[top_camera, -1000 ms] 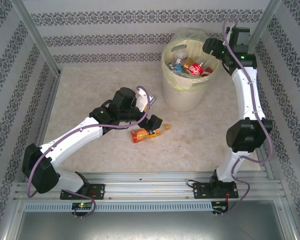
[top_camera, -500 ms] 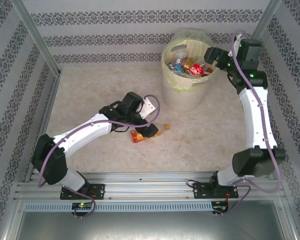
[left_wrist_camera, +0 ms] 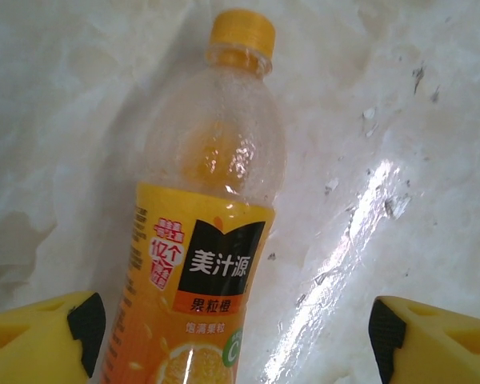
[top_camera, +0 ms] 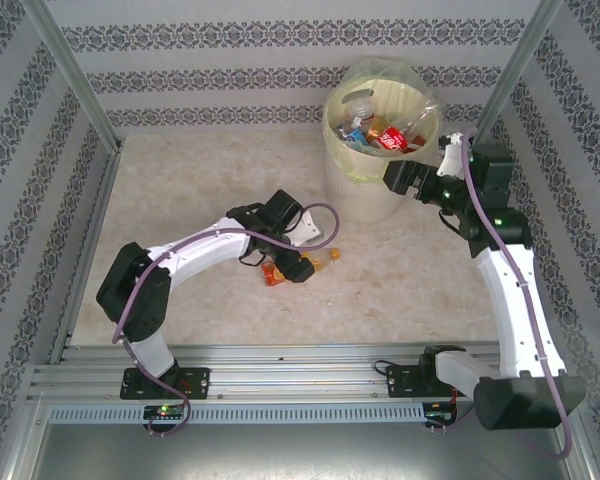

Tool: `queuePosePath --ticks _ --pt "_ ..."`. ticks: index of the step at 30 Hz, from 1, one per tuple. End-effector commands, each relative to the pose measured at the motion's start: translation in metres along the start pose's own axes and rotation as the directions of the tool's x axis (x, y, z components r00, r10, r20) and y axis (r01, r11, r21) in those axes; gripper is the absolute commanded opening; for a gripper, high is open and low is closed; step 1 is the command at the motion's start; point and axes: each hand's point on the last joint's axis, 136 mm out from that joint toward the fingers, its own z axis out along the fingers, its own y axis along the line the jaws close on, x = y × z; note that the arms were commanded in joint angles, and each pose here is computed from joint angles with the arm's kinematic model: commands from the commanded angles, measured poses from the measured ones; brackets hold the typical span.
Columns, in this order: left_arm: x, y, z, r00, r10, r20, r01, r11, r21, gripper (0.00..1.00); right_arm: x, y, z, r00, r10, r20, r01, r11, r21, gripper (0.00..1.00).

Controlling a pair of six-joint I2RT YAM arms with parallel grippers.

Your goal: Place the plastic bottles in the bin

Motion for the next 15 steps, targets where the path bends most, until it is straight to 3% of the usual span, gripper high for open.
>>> queuePosePath --ticks 1,6,13,15 --pt "0.012 0.000 0.007 0.996 0.031 -0.085 -0.034 0.999 -0.031 0.85 0.009 0.023 -0.016 1.000 -0.022 0.005 0.022 0.996 -0.090 0.98" --pt "0.018 0.003 0.019 0.992 0.011 -0.125 -0.018 0.999 -0.049 0.75 0.022 0.025 -0.034 1.000 -0.020 0.016 0.021 0.998 -0.064 0.98" --pt "0.029 0.005 0.033 0.984 0.011 -0.176 -0.026 0.997 -0.079 0.74 0.029 0.019 -0.039 0.999 0.009 0.036 -0.008 0.999 -0.045 0.98" --pt "0.030 0.005 0.036 0.983 0.008 -0.182 -0.024 0.996 -0.083 0.69 0.029 0.019 -0.039 0.999 0.014 0.036 -0.013 0.999 -0.045 0.98"
